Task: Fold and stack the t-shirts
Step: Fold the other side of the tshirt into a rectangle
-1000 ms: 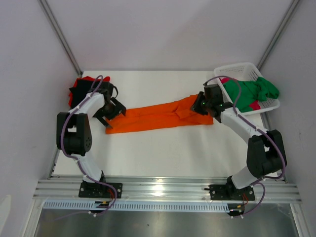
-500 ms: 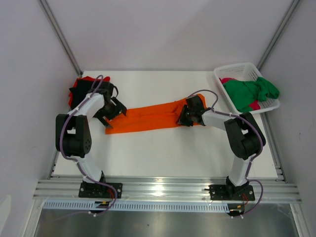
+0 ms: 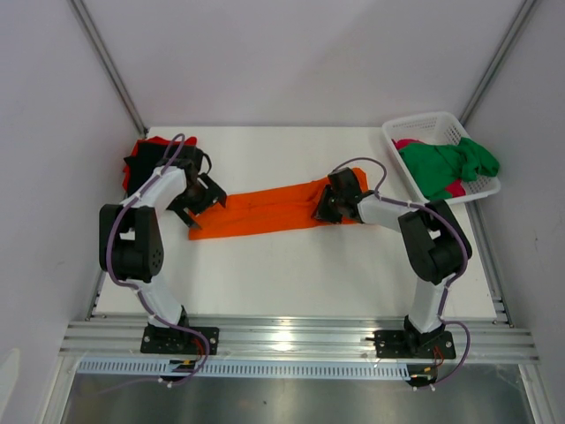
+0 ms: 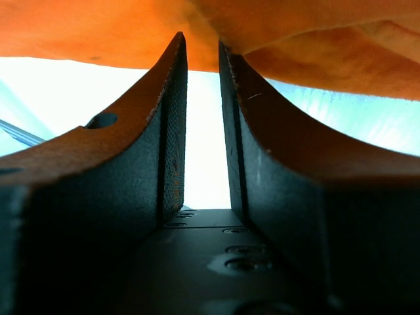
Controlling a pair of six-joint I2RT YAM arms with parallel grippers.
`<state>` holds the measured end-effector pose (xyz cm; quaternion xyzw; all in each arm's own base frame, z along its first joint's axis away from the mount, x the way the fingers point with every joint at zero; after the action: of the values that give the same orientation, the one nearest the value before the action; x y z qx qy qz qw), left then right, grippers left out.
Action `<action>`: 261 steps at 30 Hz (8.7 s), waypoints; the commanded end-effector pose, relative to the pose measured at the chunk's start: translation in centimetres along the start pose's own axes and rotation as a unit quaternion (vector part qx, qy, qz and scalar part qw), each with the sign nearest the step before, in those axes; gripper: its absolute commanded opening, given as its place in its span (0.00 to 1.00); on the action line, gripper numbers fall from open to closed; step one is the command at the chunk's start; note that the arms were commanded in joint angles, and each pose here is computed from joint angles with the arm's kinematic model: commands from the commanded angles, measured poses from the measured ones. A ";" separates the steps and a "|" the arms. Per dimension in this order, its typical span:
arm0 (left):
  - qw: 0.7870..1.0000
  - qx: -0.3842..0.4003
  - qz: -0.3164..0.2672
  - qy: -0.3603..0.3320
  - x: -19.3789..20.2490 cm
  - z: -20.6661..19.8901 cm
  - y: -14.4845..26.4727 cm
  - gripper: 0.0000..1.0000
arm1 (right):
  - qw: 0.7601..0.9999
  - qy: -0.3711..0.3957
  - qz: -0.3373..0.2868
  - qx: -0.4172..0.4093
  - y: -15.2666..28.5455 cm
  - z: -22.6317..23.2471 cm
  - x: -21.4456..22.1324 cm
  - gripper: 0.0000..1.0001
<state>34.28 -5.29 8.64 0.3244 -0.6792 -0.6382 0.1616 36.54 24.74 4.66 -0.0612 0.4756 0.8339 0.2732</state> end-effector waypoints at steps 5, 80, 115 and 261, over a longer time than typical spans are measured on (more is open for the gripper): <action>1.000 0.016 -0.006 -0.014 0.2 -0.2 0.6 0.99 | 0.998 0.040 -0.049 0.007 0.1 2.2 -3.3 0.26; 1.000 0.015 0.008 -0.008 0.9 0.2 -0.2 1.00 | 0.990 0.045 -0.053 0.121 -0.1 -1.1 -2.8 0.25; 0.999 0.023 0.034 -0.003 1.7 -0.2 -1.8 0.99 | 0.988 0.072 -0.073 0.115 2.4 0.3 -4.0 0.00; 0.995 0.050 0.065 -0.058 6.0 -0.1 -2.8 0.97 | 0.948 0.061 -0.226 0.218 0.2 -0.9 -12.8 0.37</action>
<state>30.18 -8.68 3.97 0.2468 -0.7279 -0.6174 0.1678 46.29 18.27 4.95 -0.1435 0.6724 0.6103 0.3934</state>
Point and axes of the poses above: each gripper's point midway between its finger pads, its own y axis back along the fingers, its own z axis along the line the jaws close on, x = y × z, the point moved 2 cm from there along y, back along the fingers, and after that the axes turned 5 degrees about -y, right-handed, at the moved point
